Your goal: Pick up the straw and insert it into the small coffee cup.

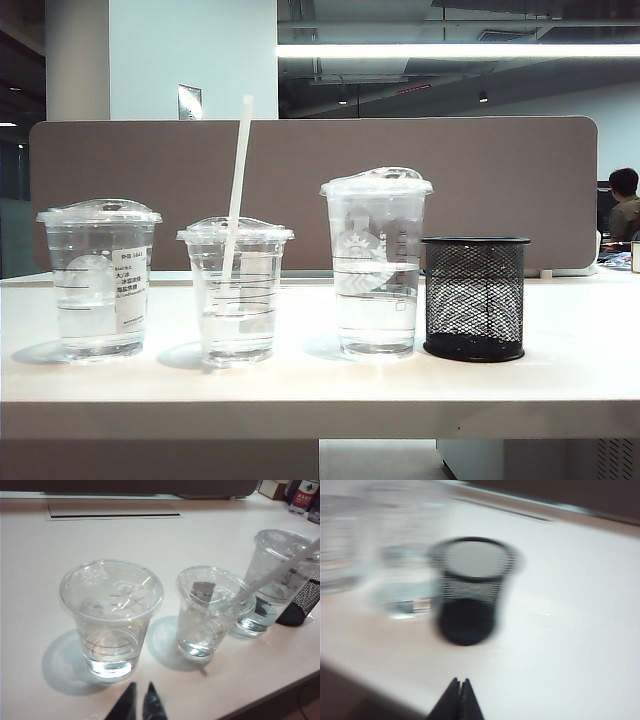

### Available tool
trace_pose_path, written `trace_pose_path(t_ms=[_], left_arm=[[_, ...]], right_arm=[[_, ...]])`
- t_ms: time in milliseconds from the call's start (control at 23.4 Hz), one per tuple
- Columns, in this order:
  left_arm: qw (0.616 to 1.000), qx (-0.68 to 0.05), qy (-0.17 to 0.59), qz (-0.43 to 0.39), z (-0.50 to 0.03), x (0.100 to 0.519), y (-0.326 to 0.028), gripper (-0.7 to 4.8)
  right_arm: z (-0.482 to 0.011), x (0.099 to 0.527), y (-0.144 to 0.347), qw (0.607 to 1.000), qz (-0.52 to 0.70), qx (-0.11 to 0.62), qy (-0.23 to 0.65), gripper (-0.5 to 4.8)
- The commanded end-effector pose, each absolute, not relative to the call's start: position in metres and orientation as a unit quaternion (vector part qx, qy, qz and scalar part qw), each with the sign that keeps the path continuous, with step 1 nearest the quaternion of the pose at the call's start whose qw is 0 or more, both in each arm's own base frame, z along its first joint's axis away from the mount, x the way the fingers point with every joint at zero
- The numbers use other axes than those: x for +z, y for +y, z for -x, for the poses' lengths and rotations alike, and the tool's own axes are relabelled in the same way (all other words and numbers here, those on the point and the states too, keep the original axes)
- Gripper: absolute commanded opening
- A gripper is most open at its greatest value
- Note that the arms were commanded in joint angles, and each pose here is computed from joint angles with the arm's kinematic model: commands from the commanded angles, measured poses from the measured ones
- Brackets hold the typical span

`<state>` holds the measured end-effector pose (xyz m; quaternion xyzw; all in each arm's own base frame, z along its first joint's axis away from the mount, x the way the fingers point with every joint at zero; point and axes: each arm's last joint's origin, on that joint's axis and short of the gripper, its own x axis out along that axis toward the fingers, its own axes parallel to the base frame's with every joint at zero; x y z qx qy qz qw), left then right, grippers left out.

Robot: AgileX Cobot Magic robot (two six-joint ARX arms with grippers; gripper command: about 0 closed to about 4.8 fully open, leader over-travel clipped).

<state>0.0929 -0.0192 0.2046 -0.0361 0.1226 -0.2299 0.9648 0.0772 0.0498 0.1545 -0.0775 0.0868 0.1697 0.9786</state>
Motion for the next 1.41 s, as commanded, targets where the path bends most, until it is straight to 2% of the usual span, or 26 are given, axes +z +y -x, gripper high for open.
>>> trace_pose_path(t_ms=[43,300,471,728,1413], left_arm=[[0.965,-0.231,0.117,0.035,-0.093,0.206,-0.019,0.23],[0.965,-0.231,0.117,0.035,-0.093,0.206,-0.019,0.23],[0.965,-0.231,0.117,0.035,-0.093,0.206,-0.019,0.22],[0.965,-0.231,0.117,0.035,-0.093,0.206,-0.019,0.23],[0.965,-0.231,0.117,0.035,-0.093,0.206,-0.019,0.23]], right_arm=[[-0.083,0.157,0.042,0.987,0.063,0.127,0.072,0.22],[-0.093,0.150,0.025,0.990,0.040,0.116,0.070,0.22],[-0.096,0.149,0.011,0.995,0.026,0.058,0.074,0.22],[-0.096,0.146,0.002,0.995,0.022,0.018,0.093,0.22],[-0.096,0.146,0.002,0.996,0.022,0.017,0.090,0.22]])
